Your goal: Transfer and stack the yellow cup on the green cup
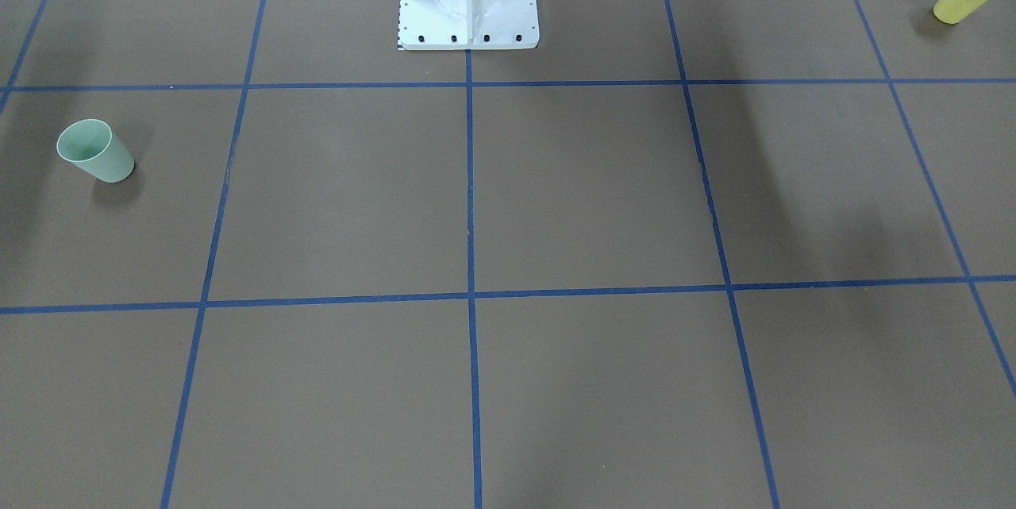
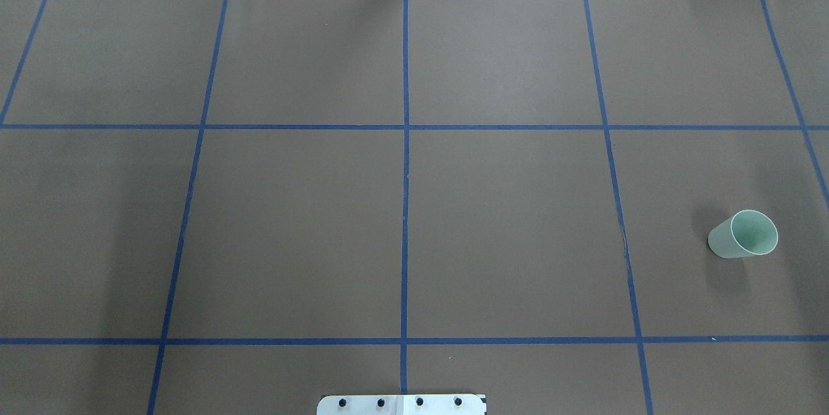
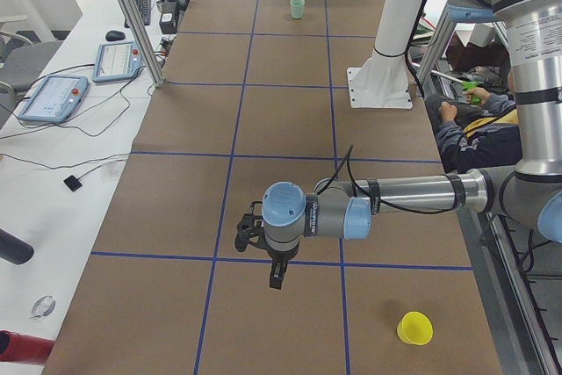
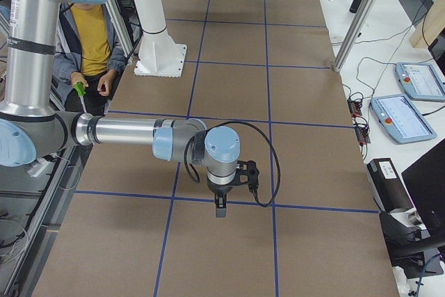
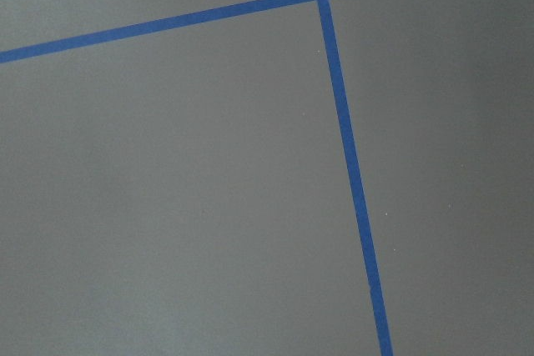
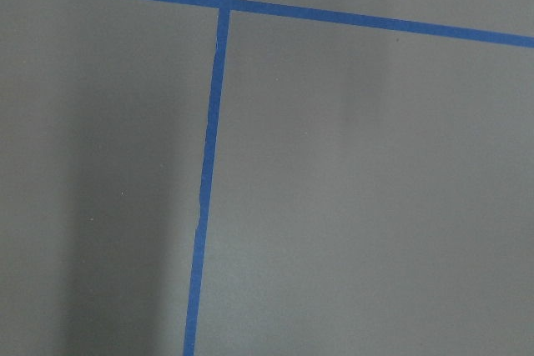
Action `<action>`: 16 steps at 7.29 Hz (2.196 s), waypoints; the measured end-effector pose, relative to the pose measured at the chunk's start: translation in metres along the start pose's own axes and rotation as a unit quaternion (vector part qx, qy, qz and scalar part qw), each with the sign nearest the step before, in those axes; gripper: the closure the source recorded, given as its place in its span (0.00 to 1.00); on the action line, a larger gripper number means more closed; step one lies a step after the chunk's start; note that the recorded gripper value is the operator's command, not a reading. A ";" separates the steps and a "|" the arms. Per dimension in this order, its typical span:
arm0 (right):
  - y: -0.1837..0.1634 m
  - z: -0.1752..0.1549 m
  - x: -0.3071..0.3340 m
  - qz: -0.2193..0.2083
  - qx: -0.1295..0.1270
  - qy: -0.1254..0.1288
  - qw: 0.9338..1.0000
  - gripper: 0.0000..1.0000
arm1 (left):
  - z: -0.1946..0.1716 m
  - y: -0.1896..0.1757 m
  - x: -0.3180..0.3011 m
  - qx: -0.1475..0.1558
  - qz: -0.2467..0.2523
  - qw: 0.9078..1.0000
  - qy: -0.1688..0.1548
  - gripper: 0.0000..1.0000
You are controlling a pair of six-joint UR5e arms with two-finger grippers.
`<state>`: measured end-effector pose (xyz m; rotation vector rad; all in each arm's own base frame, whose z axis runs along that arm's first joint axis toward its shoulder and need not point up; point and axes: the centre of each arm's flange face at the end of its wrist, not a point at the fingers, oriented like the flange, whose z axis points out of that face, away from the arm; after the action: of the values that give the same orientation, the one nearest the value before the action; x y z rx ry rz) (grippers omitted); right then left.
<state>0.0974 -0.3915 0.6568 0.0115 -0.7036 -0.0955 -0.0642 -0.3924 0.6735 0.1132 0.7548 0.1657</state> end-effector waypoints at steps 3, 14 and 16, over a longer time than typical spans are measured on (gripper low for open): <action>0.004 0.005 0.004 0.004 -0.006 0.001 1.000 0.00 | -0.009 -0.010 0.008 0.021 0.019 1.000 0.000 0.00; 0.040 0.032 0.019 0.026 -0.036 -0.008 0.999 0.00 | -0.082 -0.070 0.071 0.170 -0.016 0.985 0.009 0.00; 0.051 0.038 0.022 0.032 -0.043 -0.011 0.999 0.00 | -0.081 -0.078 0.076 0.197 -0.130 0.970 -0.054 0.00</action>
<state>0.0936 -0.3423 0.7017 -0.0942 -0.7210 -0.0639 -0.0572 -0.4510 0.5509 0.3943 0.6790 -0.2415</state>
